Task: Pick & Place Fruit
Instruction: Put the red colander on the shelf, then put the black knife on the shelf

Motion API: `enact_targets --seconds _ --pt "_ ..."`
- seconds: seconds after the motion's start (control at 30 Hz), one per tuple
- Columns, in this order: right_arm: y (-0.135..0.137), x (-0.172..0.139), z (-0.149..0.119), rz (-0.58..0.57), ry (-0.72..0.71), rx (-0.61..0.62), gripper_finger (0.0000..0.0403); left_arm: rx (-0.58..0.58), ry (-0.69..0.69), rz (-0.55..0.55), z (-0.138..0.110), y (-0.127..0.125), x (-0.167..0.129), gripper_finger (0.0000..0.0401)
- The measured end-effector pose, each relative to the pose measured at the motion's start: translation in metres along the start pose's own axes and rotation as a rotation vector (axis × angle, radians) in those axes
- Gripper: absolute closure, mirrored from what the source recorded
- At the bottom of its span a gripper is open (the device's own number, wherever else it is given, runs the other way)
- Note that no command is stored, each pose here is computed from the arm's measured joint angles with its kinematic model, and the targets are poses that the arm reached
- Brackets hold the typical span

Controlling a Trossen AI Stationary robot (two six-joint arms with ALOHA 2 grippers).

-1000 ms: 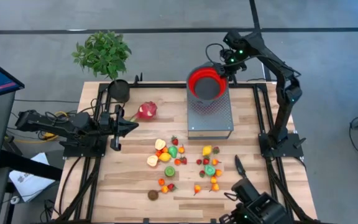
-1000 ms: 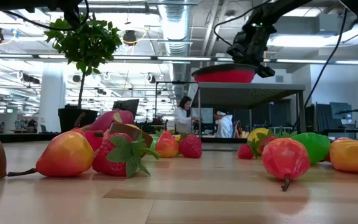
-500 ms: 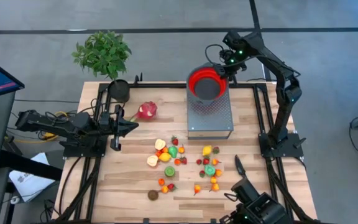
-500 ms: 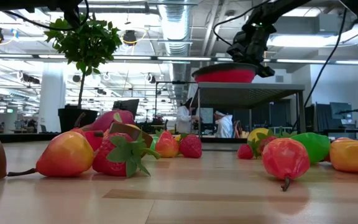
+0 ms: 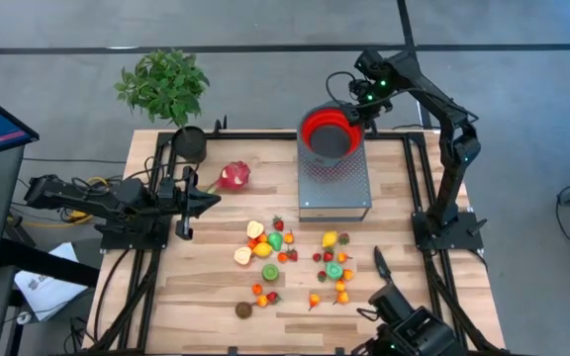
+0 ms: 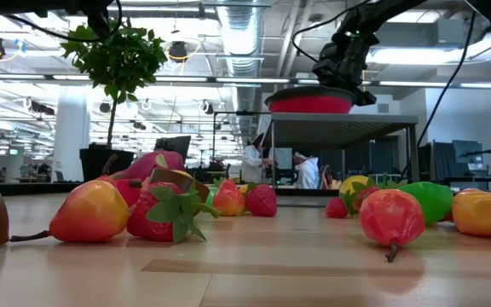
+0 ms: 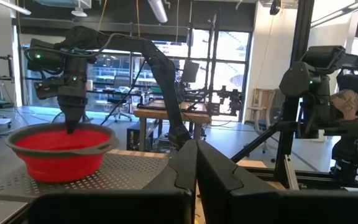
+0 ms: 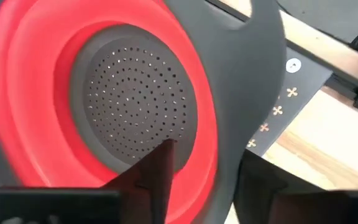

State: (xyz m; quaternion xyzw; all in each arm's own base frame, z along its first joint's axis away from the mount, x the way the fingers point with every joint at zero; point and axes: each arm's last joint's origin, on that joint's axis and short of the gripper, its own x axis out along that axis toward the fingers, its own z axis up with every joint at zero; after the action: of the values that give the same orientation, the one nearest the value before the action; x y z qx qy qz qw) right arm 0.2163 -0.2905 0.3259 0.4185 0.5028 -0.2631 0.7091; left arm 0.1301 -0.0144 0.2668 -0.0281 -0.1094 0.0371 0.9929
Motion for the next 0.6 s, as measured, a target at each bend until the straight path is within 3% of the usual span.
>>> enact_targets --seconds 0.27,0.6 --pt "-0.001 -0.014 -0.007 -0.061 -0.034 -0.029 0.0194 0.0 0.0 0.0 0.0 0.0 0.0 0.0398" --pt "0.008 -0.079 -0.044 -0.065 -0.233 -0.141 0.019 0.0 -0.001 0.0 0.0 0.0 0.0 0.0398"
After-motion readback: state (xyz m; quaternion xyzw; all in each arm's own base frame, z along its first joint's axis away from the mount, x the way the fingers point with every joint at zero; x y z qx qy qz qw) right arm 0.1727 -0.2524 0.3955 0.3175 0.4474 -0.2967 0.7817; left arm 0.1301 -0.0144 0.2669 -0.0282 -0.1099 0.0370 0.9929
